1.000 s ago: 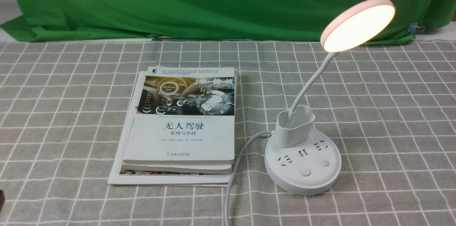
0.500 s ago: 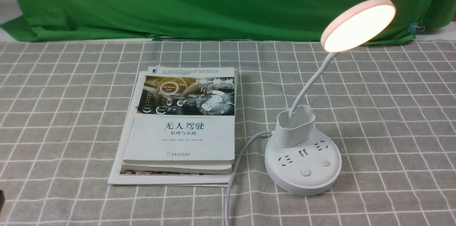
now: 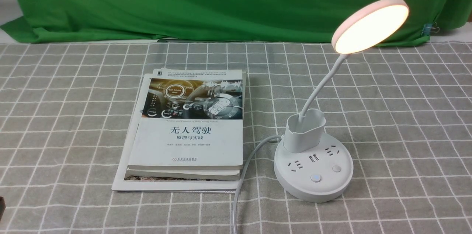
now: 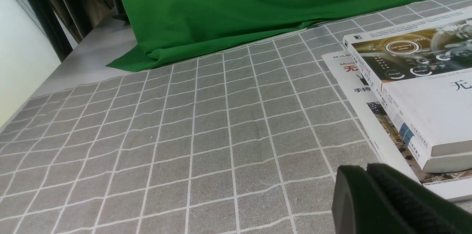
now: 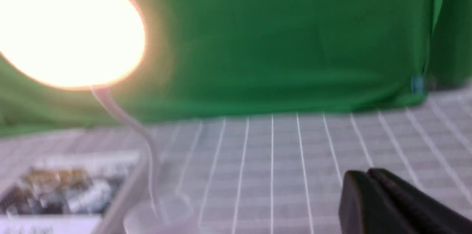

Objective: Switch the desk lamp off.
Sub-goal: Use the right arm to press the button switch on the lamp holder

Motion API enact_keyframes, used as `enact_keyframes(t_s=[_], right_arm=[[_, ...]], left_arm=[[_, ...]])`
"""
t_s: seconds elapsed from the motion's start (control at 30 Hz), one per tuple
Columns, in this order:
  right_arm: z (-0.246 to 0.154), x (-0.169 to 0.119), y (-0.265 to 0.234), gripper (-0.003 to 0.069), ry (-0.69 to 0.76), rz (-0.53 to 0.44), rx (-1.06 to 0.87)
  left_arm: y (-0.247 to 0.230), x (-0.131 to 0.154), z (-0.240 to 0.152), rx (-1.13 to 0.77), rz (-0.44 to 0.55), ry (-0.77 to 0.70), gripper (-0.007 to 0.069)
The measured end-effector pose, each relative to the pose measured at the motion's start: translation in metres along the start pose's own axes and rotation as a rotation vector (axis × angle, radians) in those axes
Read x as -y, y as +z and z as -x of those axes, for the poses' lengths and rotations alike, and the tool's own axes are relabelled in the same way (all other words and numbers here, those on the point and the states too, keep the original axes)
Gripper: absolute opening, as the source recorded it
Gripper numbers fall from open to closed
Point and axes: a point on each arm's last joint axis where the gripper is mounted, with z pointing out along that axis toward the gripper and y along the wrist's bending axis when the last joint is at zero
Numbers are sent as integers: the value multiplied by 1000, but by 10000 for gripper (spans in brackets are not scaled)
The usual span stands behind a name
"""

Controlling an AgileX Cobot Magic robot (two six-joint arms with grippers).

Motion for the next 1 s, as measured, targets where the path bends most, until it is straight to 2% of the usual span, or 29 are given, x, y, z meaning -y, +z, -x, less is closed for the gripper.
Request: enact_keyframes(t_s=[0.37, 0.8, 1.0], right_arm=[[-41, 5, 51, 52, 56, -56, -406], [-24, -4, 99, 34, 39, -31, -727], [-32, -8, 119, 34, 18, -17, -837]], left_arm=[[0, 0, 0, 0, 0, 0, 19], [0, 0, 0, 0, 0, 0, 19], [0, 0, 0, 0, 0, 0, 19]])
